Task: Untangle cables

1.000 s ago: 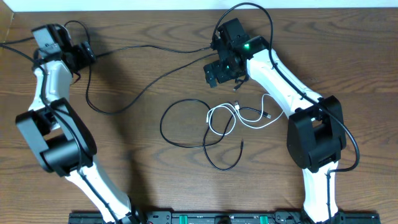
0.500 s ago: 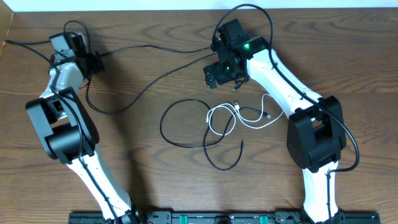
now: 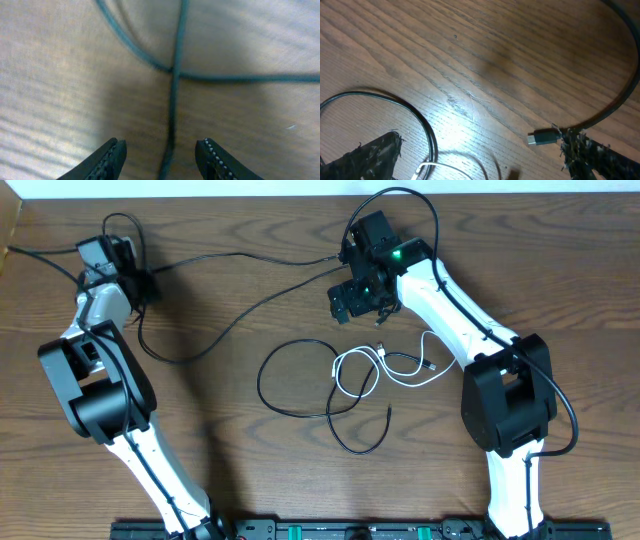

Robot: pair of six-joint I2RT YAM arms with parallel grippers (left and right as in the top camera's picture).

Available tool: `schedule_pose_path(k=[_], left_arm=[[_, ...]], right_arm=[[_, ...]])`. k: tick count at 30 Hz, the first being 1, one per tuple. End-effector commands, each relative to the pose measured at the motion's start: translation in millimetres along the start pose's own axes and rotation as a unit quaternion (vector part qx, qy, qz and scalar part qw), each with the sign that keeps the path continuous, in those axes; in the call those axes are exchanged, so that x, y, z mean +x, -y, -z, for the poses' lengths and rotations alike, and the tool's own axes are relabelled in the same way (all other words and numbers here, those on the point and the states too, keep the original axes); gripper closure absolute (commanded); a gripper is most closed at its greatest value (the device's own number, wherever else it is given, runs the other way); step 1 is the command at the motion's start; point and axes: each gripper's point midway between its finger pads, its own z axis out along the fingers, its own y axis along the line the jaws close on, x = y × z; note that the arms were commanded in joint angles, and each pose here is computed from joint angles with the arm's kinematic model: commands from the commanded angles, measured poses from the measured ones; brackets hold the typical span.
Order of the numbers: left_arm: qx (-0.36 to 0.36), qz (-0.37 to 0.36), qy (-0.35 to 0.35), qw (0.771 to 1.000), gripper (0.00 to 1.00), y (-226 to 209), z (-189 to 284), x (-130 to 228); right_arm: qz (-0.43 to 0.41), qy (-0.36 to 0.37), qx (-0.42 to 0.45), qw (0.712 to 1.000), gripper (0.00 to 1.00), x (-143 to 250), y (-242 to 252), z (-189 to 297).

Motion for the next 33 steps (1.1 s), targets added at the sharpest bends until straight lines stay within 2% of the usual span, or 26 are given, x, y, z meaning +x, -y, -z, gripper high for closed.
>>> schedule_pose_path(k=[1,3,5,8,9,14,17,19,22,25,33], left_arm=[[-0.006,-0.002,-0.024,1.0,0.51,-5.8,-7.2,20.6],[-0.005,-0.008,-0.03,1.0,0.52,-5.1,-11.1,25.6],[-0.005,-0.007,-0.034,0.999,0.6,-4.6,-13.1,28.5],[-0.005,-0.007,-0.034,0.999,0.81,-4.9,-14.4,28.9],[-0.005,-0.007,-0.032,0.999,0.92,-5.0,-14.4,28.1],[-0.001,0.005,-0.014,1.0,0.93,-4.1,-7.0,14.3],[-0.004,0.041,0.026,0.999,0.93,-7.0,11.1,-17.5],[0.019,0.087,0.077,0.993,0.92,-5.2,35.5,-53.7],[0.08,0.126,0.147,0.978,0.93,2.9,74.0,-97.7],[0.109,0.147,0.205,0.962,0.93,0.1,111.5,-130.5],[0.099,0.156,0.304,0.935,0.92,-27.3,184.1,-175.4]], right_arm=[[0.005,0.002,-0.007,1.0,0.01,0.0,-9.9,2.7],[0.005,0.001,-0.007,1.0,0.01,0.2,-9.9,2.7],[0.005,0.0,-0.006,1.0,0.01,0.9,-9.8,2.7],[0.004,-0.002,-0.006,1.0,0.01,1.9,-9.7,2.7],[0.004,-0.004,-0.006,1.0,0.01,2.5,-9.6,2.7],[0.004,-0.004,-0.006,1.0,0.01,2.8,-9.6,2.7],[0.004,-0.004,-0.006,1.0,0.01,2.8,-9.6,2.7],[0.004,-0.004,-0.006,1.0,0.01,2.8,-9.6,2.7],[0.004,-0.006,-0.006,1.0,0.01,3.8,-9.5,2.7],[0.003,-0.009,-0.005,1.0,0.01,5.3,-9.3,2.7],[0.003,-0.009,-0.005,1.0,0.01,5.4,-9.2,2.7]])
